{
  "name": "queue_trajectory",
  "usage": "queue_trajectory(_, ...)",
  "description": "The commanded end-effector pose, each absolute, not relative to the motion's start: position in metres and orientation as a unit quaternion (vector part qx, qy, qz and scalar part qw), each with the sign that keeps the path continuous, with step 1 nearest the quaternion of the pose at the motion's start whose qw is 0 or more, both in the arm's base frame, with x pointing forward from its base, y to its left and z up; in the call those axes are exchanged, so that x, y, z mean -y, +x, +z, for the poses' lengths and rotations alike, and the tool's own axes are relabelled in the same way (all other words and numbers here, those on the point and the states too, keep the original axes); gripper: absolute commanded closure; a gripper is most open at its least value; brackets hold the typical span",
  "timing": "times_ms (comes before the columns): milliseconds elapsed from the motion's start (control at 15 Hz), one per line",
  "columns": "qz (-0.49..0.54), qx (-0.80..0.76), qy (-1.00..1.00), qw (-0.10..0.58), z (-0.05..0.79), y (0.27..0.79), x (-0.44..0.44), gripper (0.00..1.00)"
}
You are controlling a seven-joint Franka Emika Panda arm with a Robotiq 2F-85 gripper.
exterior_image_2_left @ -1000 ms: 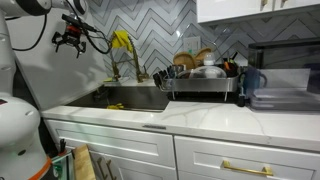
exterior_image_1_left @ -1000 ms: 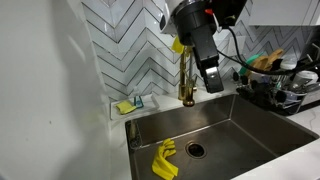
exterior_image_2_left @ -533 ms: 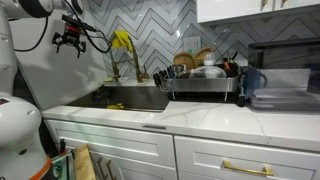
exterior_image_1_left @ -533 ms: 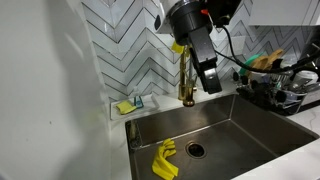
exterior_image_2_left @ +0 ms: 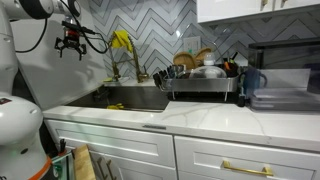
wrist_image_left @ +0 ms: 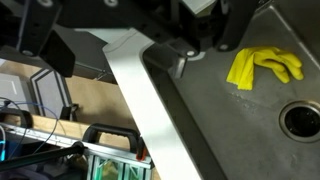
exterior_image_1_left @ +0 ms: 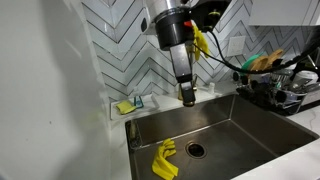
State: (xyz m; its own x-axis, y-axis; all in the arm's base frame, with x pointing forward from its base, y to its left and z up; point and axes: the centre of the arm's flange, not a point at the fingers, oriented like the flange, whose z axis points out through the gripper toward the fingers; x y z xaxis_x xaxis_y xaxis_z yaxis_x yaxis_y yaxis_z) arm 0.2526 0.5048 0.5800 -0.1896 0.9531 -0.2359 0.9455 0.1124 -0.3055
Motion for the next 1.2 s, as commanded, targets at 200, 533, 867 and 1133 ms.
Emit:
queue_trajectory(200,0.081,0.786,-0.608,-0.077,0.538,0.23,-0.521,0.0)
queue_trajectory(533,0.019,0.81,-0.58,-0.088,0.501,0.237,-0.536,0.0)
queue_trajectory(867,-0.002,0.811,-0.58,-0.082,0.488,0.249,-0.555,0.0)
queue_trajectory(1133,-0.003,0.812,-0.578,-0.083,0.485,0.249,-0.554,0.0)
